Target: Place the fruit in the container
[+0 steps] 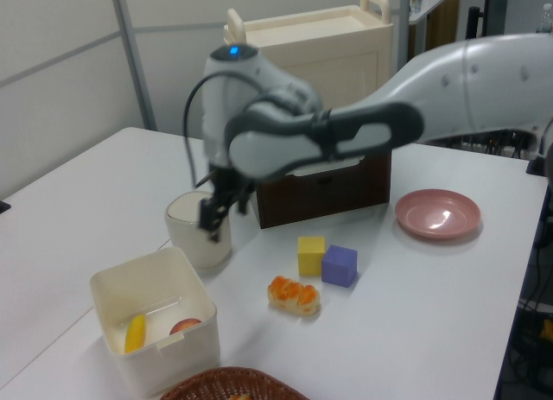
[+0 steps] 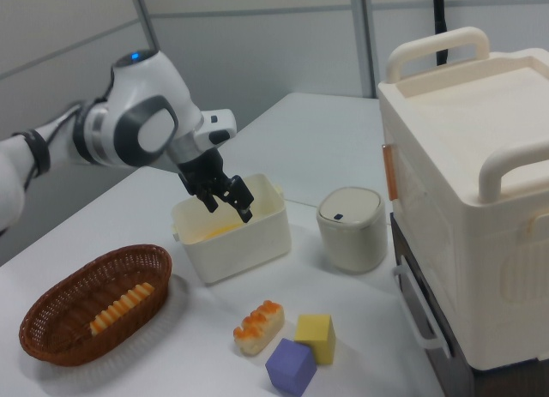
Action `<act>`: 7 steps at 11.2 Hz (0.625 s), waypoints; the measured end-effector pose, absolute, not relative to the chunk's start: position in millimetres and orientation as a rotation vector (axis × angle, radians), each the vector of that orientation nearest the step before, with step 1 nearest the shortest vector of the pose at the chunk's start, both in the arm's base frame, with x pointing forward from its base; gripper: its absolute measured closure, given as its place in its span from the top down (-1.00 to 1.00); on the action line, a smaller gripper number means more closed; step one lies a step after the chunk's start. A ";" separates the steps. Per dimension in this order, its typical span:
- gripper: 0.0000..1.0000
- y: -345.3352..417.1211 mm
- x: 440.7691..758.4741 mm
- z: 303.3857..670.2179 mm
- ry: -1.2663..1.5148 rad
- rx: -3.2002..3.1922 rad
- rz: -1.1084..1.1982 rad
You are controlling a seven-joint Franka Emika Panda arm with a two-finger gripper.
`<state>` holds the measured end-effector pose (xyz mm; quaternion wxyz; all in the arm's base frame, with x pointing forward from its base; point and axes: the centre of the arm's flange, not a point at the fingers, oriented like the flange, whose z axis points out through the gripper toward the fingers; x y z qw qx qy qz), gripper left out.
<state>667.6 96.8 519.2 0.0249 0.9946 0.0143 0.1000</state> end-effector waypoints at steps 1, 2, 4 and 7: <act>1.00 79.0 653.6 536.0 0.007 3.062 0.227; 1.00 65.1 639.2 551.1 -0.026 3.057 0.152; 1.00 42.8 620.0 566.2 -0.082 3.053 0.039; 1.00 8.6 607.2 579.2 -0.157 3.056 -0.002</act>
